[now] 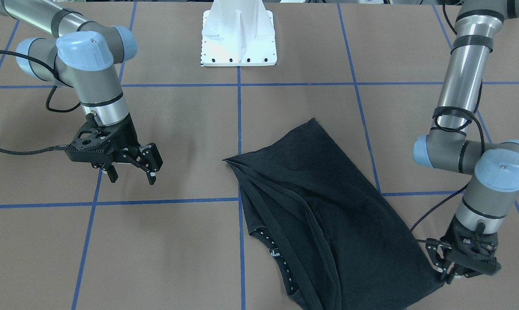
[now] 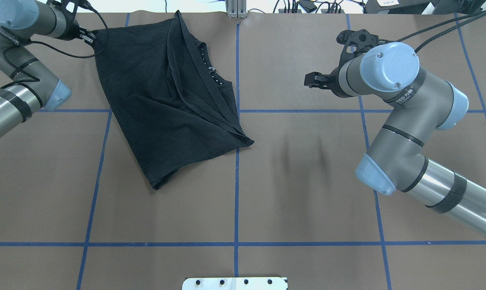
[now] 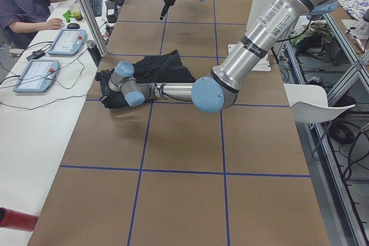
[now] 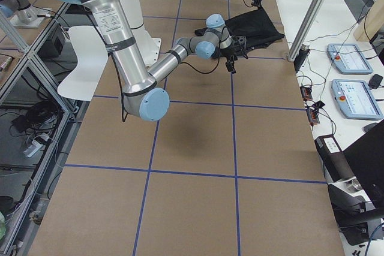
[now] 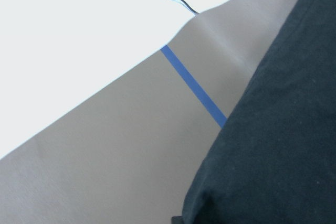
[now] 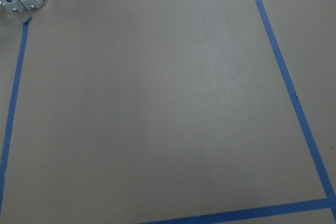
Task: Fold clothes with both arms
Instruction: 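Move the right gripper to the folded shirt corner near the collar, then grasp the folded edge with the right gripper and pull it toward the robot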
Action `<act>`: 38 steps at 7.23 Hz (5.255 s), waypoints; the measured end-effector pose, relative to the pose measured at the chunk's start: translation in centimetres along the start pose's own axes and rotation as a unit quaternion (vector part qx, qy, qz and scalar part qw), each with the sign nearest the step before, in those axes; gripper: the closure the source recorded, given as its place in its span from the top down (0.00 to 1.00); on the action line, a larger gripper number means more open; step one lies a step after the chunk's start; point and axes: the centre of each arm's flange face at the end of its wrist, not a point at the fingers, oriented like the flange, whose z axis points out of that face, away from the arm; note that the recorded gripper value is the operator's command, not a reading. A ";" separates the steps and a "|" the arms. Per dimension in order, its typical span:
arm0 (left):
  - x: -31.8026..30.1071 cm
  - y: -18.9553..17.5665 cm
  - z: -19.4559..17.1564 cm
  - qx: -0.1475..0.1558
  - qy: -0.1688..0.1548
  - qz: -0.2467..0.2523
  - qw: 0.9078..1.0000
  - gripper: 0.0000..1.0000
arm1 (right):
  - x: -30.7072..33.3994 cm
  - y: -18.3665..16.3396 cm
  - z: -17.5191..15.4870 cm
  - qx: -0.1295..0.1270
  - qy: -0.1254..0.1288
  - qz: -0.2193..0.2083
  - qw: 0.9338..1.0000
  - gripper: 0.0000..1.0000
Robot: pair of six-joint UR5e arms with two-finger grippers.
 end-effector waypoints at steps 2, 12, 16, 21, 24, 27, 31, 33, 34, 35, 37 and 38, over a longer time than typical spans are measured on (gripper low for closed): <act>-2.3 -0.5 -2.9 0.021 0.044 0.003 0.999 1.00 | -2.1 1.7 0.4 -0.005 -0.008 -0.005 1.000 0.99; -3.4 5.1 -7.7 0.022 0.108 -0.036 0.993 1.00 | -22.7 7.7 11.0 0.051 -0.039 0.107 0.992 0.76; -3.3 5.2 -7.6 0.022 0.107 -0.037 0.993 1.00 | -22.5 8.8 12.0 0.049 -0.030 0.102 0.993 0.70; -3.4 5.3 -7.6 0.022 0.105 -0.038 0.994 1.00 | -23.1 10.5 12.2 0.047 -0.029 0.096 0.994 0.01; -3.4 5.3 -7.5 0.021 0.105 -0.038 0.994 1.00 | -23.8 10.6 11.7 0.047 -0.034 0.095 0.994 0.00; -3.4 5.4 -7.5 0.020 0.105 -0.038 0.994 1.00 | -24.7 11.1 10.5 0.042 -0.046 0.092 0.994 0.00; -3.3 5.3 -7.5 0.021 0.105 -0.040 0.994 1.00 | -19.7 14.1 5.6 0.028 -0.064 0.082 0.994 0.00; -3.3 5.2 -7.5 0.022 0.105 -0.043 0.993 1.00 | -14.5 19.6 1.9 0.025 -0.069 0.063 0.995 0.00; -3.2 5.1 -7.6 0.022 0.105 -0.044 0.993 1.00 | -13.1 22.1 0.8 0.027 -0.071 0.054 0.996 0.00; -3.2 5.1 -7.6 0.022 0.105 -0.044 0.993 1.00 | -12.6 24.0 0.2 0.030 -0.072 0.047 0.996 0.00; -3.2 5.1 -7.6 0.022 0.105 -0.044 0.993 1.00 | -12.5 25.2 -0.3 0.033 -0.074 0.042 0.996 1.00; -3.2 5.0 -7.6 0.023 0.106 -0.044 0.993 1.00 | -12.6 24.3 -0.8 0.036 -0.072 0.039 0.996 1.00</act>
